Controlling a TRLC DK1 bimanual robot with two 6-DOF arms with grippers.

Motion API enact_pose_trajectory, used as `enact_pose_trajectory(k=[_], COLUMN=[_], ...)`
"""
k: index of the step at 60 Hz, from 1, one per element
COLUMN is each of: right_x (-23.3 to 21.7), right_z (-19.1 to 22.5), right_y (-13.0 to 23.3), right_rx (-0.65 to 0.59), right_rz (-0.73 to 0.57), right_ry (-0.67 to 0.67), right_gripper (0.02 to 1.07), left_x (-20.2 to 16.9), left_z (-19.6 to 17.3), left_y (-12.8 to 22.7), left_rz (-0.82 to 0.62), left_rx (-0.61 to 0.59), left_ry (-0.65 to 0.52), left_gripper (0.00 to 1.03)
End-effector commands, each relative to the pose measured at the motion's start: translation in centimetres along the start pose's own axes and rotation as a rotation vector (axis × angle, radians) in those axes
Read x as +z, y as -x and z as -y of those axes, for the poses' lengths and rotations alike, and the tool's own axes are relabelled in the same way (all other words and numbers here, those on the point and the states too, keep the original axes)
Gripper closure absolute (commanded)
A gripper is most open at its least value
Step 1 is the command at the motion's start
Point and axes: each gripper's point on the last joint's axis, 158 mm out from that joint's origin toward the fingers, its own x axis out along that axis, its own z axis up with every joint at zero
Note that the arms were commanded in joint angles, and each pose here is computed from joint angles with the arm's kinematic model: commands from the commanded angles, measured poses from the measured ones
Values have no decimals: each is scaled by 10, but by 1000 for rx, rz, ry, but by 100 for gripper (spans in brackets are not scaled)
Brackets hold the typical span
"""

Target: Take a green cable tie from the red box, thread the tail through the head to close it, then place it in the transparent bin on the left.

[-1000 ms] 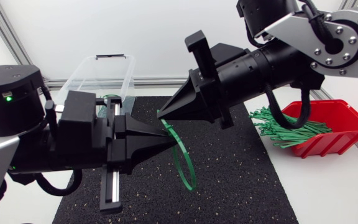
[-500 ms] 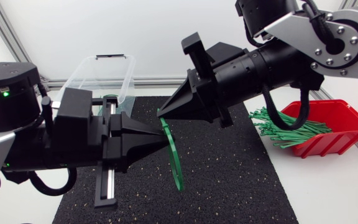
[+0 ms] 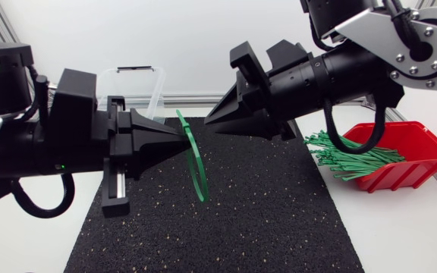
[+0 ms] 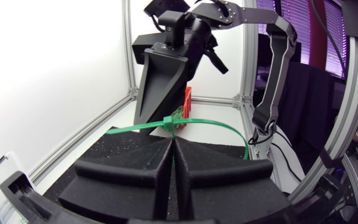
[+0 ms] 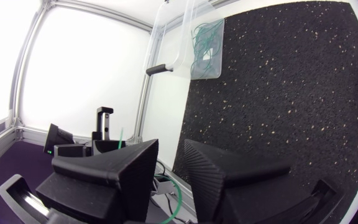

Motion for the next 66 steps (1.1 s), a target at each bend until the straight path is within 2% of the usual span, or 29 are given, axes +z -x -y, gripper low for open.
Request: enact_pose_trajectory(k=[1, 10, 20, 35, 47, 52, 61, 66], right_x=[9, 30, 51, 55, 56, 56, 55, 58], right_z=[8, 34, 69, 79, 89, 93, 93, 98], right_y=[9, 17, 26, 43, 55, 57, 61, 66], right_rx=[-26, -100, -289, -404, -498, -529, -567, -606], right_rz=[38, 94, 208, 287, 351, 365, 389, 413], right_ry=[32, 40, 147, 252, 329, 354, 399, 425], right_gripper=[67, 67, 68, 67, 67, 67, 67, 67], left_x=[9, 7, 8, 10, -19, -32, -45, -50], left_z=[-15, -32, -77, -172, -249, -268, -291, -306], left_y=[2, 8, 25, 70, 101, 108, 116, 122], left_rz=[-16, -79, -166, -266, -399, -455, -522, -545], left_rx=[30, 97, 256, 572, 749, 805, 883, 923], left_ry=[-30, -33, -22, -17, 43, 48, 34, 32], left_gripper=[100, 100, 100, 100, 100, 89, 82, 71])
